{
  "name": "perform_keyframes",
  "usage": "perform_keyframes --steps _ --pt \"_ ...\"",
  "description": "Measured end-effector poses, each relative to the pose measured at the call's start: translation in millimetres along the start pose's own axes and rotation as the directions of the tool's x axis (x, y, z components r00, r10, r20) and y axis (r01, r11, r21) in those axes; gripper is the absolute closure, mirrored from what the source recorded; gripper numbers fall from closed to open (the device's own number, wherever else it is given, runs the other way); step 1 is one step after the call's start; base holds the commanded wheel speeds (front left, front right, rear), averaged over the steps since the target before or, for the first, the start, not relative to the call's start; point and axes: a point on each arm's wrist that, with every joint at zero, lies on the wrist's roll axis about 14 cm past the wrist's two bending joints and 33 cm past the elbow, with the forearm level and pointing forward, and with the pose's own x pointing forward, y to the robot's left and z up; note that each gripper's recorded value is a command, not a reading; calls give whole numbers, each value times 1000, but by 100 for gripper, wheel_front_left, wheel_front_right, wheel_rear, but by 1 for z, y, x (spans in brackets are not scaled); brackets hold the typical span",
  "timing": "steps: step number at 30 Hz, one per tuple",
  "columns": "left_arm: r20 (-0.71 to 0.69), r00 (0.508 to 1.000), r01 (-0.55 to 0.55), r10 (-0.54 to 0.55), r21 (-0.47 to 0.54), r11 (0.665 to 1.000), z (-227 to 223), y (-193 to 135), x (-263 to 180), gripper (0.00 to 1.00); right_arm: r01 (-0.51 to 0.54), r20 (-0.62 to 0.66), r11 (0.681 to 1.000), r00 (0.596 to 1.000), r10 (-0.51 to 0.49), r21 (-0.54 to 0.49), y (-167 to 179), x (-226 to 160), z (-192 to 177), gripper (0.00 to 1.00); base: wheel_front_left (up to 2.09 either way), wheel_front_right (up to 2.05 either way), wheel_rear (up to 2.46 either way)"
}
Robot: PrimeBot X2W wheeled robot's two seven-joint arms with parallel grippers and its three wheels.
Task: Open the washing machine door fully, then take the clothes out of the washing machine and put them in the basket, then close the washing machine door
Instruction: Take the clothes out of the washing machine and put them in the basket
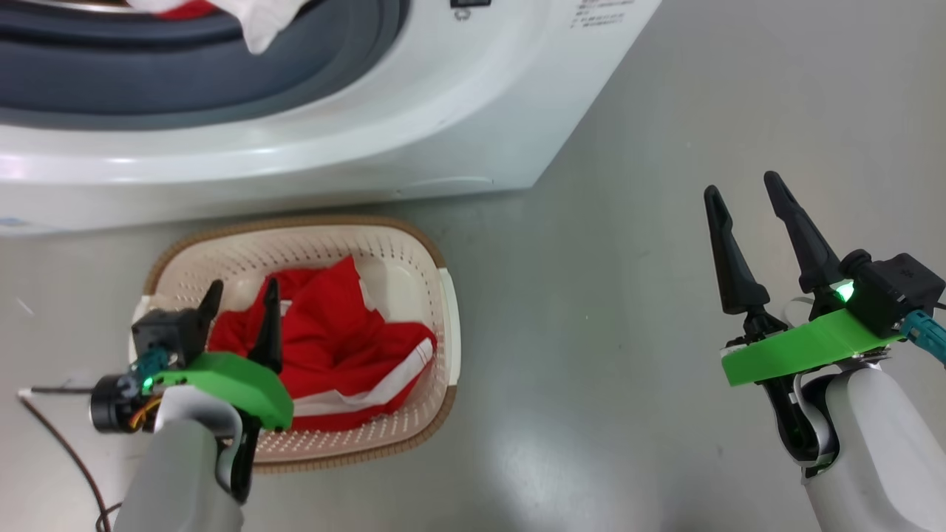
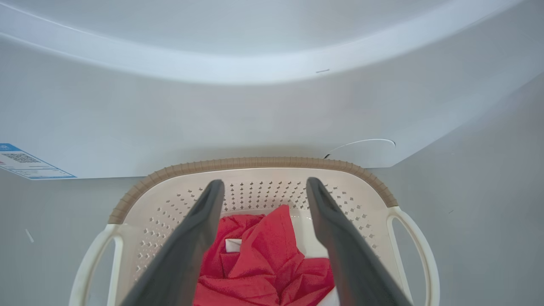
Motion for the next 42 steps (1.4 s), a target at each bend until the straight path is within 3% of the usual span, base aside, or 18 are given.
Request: perform_keyframes --steps 10,22,32,42 --pt "165 986 -26 25 5 1000 48 7 -38 0 -5 38 1000 999 5 -2 7 -23 22 0 0 0 0" --pt "382 924 -40 24 34 999 105 7 -104 0 1 81 1000 997 0 -3 10 -64 44 0 0 0 0" --pt "507 862 -52 17 54 997 132 5 -159 0 19 117 1000 993 -18 -5 5 -98 56 0 0 0 0" --pt "557 830 -61 10 73 996 129 4 -204 0 59 126 998 990 -59 4 -6 -132 55 0 0 0 0"
